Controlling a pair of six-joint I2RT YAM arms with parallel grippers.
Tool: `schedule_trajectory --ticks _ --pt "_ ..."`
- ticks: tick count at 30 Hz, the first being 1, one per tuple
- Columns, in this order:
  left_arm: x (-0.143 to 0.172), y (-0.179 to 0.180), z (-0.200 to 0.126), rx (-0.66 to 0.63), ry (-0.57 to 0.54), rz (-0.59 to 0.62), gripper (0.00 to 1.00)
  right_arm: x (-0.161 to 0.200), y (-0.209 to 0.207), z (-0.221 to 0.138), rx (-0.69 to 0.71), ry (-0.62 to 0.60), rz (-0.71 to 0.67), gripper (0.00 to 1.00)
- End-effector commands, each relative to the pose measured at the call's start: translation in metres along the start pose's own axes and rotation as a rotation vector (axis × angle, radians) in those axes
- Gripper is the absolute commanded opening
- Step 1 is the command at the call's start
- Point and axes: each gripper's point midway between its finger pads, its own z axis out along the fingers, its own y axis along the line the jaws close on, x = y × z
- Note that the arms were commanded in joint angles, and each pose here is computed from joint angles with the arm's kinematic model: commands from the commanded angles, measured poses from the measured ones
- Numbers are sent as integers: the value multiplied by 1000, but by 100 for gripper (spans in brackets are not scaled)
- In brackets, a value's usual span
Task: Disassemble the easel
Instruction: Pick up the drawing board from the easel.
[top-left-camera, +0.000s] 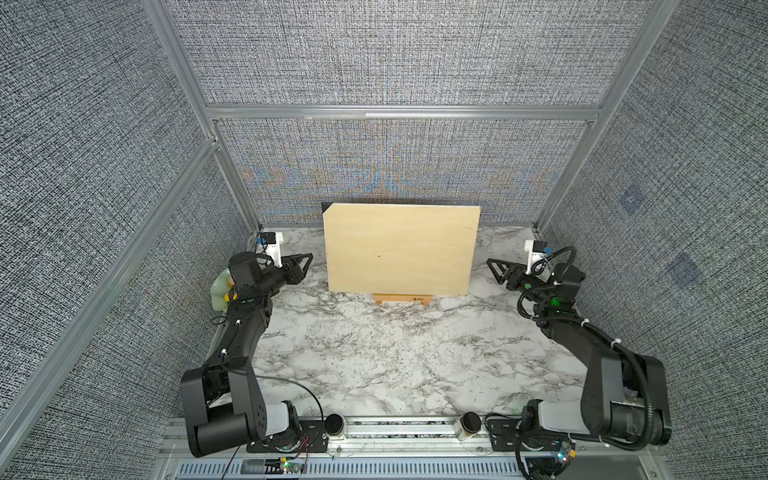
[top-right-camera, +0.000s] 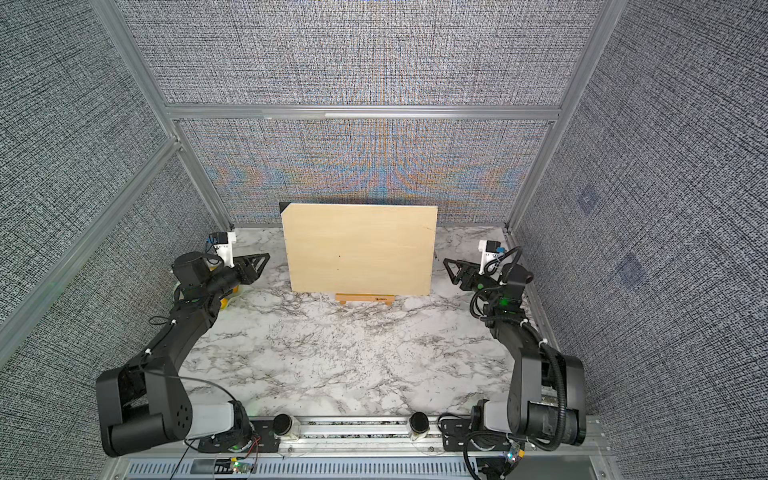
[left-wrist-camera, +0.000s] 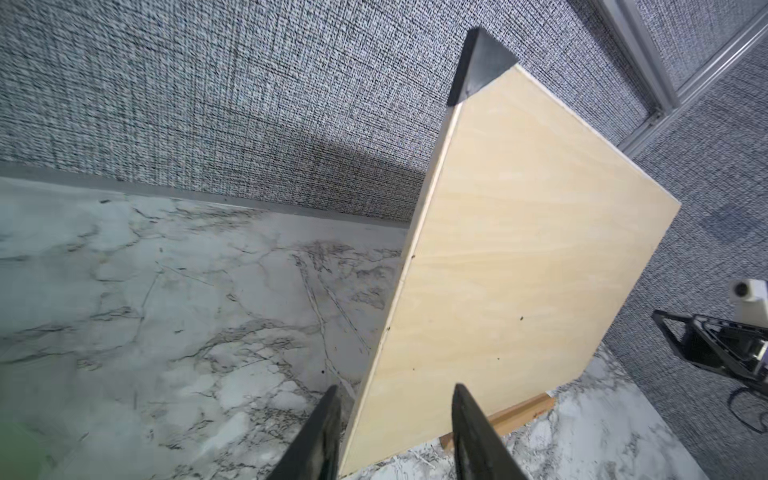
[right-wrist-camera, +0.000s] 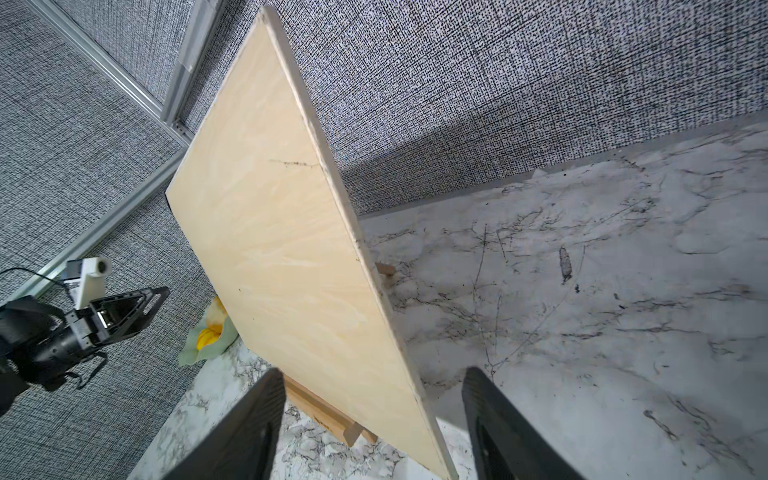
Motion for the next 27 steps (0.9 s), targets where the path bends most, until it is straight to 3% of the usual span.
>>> schedule_trajectory --ticks 1,7,15,27 --pt "-7 -13 3 139 -1 9 44 -18 11 5 -67 -35 -41 69" --pt "-2 -8 15 304 25 -42 38 -16 4 17 -97 10 -50 66" --pt "2 -2 16 317 -5 -10 40 -8 10 25 -199 81 -57 63" --pt "-2 19 33 300 10 3 42 -17 0 38 -215 85 -31 64"
